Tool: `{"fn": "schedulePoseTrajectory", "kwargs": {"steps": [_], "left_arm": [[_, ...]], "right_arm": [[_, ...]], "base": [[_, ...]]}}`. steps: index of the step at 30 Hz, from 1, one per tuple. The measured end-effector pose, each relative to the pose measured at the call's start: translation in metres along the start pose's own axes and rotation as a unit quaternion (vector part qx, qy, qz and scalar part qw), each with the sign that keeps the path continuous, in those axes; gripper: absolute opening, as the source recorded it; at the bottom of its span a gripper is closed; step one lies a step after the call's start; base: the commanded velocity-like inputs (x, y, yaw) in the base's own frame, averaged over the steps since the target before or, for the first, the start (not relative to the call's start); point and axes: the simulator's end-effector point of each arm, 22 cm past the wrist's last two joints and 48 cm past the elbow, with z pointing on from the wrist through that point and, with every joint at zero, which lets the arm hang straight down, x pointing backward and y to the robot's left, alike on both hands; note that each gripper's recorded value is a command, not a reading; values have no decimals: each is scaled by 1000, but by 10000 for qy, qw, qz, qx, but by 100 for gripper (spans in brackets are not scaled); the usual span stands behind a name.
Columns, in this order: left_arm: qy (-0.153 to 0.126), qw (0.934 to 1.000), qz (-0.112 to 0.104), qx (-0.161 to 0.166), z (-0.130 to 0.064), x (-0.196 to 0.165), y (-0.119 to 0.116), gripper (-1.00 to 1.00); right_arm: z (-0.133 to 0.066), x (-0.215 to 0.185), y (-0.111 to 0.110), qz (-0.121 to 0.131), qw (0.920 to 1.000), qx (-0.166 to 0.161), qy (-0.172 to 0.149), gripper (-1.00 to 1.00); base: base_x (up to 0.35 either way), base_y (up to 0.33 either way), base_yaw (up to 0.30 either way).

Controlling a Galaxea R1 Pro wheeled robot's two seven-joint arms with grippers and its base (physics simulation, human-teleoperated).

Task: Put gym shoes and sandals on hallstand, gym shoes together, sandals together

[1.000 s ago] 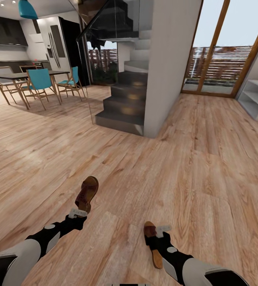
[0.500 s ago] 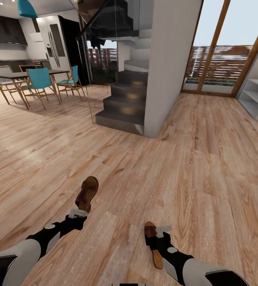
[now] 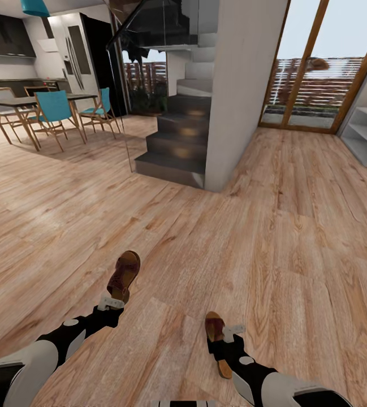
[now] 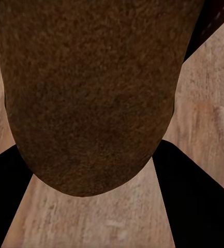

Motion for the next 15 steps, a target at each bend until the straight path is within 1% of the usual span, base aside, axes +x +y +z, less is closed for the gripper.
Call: {"fn": "schedulePoseTrajectory", "kwargs": {"steps": [15], "left_arm": [[117, 9999, -37, 14, 6, 14, 0, -100]], "right_arm": [[1, 28, -4, 39, 9998, 27, 214, 100]], "base": [[0, 0, 0]]}}
